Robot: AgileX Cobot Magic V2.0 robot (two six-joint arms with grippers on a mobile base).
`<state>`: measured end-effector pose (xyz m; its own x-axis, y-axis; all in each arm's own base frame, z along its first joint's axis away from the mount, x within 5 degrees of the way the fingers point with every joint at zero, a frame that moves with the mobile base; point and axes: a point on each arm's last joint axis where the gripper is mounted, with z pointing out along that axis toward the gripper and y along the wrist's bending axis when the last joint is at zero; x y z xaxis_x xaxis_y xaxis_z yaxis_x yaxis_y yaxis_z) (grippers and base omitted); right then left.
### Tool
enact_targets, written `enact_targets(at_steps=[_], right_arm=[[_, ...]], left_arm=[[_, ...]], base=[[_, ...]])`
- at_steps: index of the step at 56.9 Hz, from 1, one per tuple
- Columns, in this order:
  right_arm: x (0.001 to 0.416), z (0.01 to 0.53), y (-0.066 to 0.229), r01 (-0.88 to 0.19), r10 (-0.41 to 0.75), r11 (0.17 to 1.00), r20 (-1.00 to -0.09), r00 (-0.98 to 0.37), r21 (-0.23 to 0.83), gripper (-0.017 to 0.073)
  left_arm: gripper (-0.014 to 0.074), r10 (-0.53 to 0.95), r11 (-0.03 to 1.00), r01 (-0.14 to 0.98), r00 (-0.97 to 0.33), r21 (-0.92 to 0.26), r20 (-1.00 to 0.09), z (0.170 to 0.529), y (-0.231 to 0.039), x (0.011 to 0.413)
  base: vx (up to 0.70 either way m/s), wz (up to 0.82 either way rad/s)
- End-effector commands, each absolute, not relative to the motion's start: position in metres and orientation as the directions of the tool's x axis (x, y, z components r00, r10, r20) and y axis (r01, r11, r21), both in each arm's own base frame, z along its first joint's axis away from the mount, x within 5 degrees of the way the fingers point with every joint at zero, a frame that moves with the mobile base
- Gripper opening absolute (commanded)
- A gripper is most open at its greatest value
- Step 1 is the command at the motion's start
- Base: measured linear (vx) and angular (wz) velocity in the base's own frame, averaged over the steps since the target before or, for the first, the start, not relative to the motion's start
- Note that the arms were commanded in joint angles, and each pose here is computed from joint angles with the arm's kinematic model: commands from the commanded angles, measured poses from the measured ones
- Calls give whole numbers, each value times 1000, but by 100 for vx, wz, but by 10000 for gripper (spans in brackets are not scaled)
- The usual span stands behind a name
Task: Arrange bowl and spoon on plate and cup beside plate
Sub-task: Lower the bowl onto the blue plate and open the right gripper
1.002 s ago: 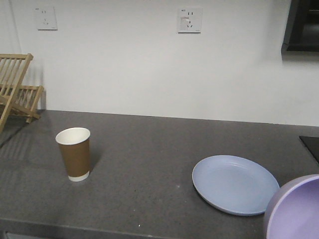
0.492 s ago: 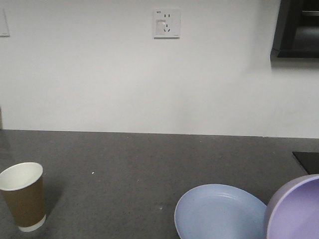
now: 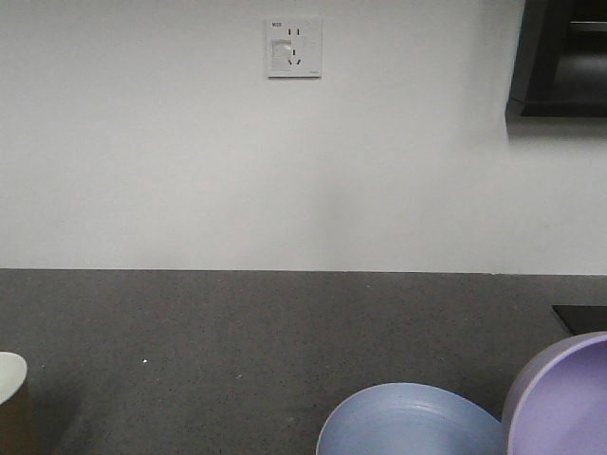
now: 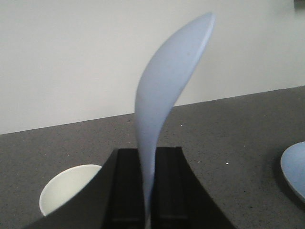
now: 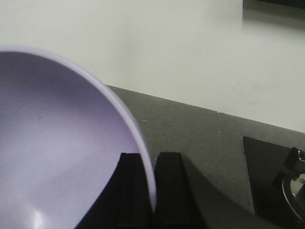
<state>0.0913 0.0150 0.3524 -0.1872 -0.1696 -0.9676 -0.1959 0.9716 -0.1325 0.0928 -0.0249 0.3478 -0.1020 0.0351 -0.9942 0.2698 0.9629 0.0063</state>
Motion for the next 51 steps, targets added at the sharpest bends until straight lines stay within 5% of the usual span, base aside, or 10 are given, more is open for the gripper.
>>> enact_targets(at_steps=[1, 30, 42, 51], right_arm=[[92, 369, 13, -156, -148, 979, -985, -88, -133, -8], [92, 369, 13, -156, -148, 979, -985, -87, -133, -8], [95, 376, 13, -147, -52, 988, -998, -31, -47, -8], [112, 368, 16, -172, 34, 984, -992, -118, 55, -8]], left_arm=[[0, -6, 971, 240, -20, -11, -1000, 362, -22, 93], [0, -6, 971, 240, -20, -11, -1000, 362, -22, 93], [0, -6, 971, 240, -20, -11, -1000, 362, -22, 93], [0, -6, 971, 241, -21, -11, -1000, 362, -22, 93]], base=[[4, -1], [1, 0], [0, 0], [0, 0]])
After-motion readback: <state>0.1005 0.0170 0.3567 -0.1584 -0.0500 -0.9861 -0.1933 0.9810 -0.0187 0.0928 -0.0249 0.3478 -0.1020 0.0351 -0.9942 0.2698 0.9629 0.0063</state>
